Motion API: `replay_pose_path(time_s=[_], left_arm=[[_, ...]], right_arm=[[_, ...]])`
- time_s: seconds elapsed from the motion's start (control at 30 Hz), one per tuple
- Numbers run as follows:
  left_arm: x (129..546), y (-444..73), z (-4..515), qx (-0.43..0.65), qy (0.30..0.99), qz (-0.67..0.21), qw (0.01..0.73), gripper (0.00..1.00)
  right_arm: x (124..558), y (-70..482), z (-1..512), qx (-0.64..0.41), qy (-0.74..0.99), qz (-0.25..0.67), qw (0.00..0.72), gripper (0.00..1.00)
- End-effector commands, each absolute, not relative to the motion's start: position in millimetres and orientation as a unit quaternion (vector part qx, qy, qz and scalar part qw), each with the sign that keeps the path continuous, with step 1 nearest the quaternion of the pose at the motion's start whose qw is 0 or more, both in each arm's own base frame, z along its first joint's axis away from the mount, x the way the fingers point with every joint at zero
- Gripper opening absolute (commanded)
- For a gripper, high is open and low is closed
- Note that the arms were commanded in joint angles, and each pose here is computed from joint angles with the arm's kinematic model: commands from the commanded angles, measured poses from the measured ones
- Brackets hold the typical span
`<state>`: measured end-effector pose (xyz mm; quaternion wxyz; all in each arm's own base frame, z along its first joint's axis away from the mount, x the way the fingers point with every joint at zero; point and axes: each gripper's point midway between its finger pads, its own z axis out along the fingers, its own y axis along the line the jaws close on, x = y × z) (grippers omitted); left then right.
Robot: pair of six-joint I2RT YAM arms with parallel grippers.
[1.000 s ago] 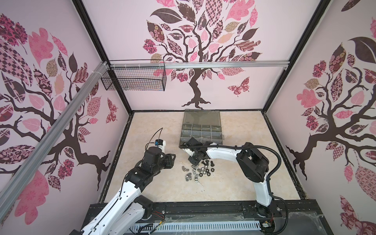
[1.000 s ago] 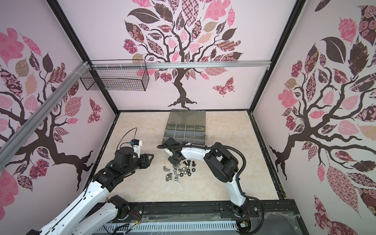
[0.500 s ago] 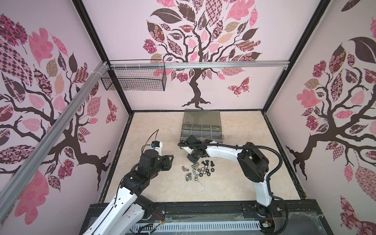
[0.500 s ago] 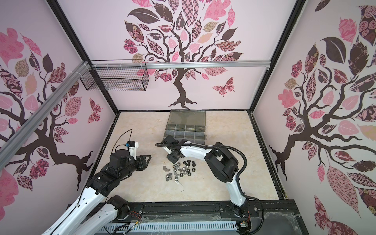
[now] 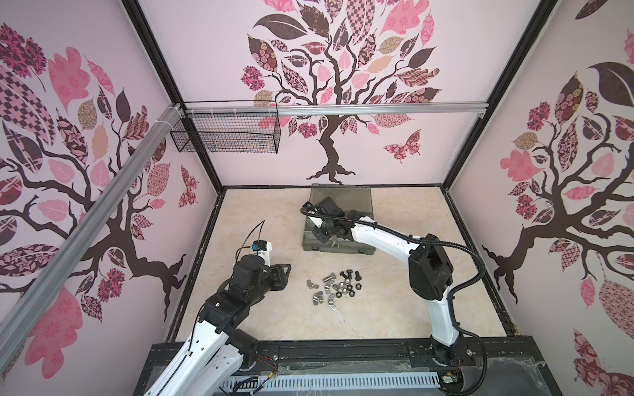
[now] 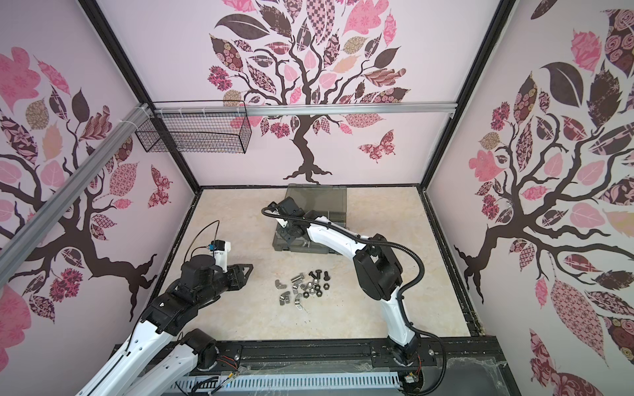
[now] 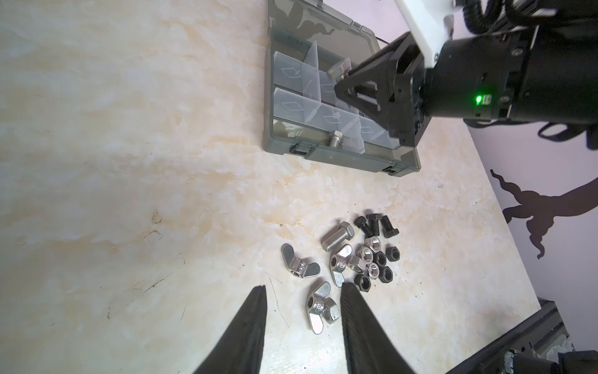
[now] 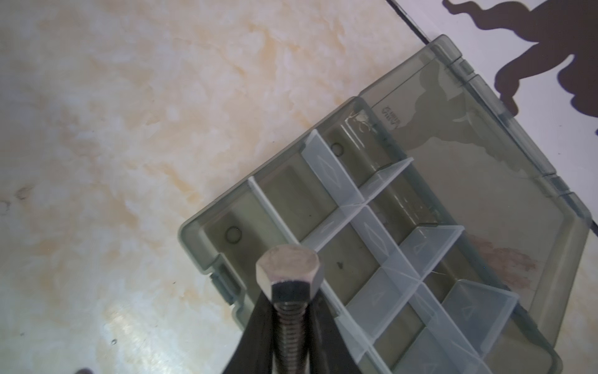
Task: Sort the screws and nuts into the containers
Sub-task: 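Carry the silver bolt into the organizer box and open the right gripper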
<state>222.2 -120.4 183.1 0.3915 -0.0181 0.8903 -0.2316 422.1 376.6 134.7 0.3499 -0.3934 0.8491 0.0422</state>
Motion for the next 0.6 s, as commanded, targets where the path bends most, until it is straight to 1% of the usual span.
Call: replay_pose_path(time_s=[0.0,0.23,0.3,0.4,0.47,0.57], left_arm=[[222,-121,175,-0.017,0.895,-0.23,0.38,0.41],[223,-123,171,-0.02,0.895,-0.233,0.379,0.41],[224,-123,170,-0.02,0.896,-0.231,0.378,0.41],[224,-123,168,-0.019,0.898,-0.23,0.374,0.41],[225,-124,168,-0.018,0.899,-0.23,0.373,0.4],[225,-124,168,-0.016,0.899,-0.229,0.373,0.4]], right_arm=[[425,364,92,-0.406,0.862,0.002,0.304,0.2],[421,359,73,-0.405,0.867,0.0,0.292,0.22],[420,359,72,-0.403,0.868,0.001,0.291,0.25],[419,358,78,-0.397,0.869,0.005,0.295,0.34],[419,358,84,-0.395,0.868,0.008,0.3,0.37],[417,358,99,-0.393,0.865,0.016,0.312,0.38]])
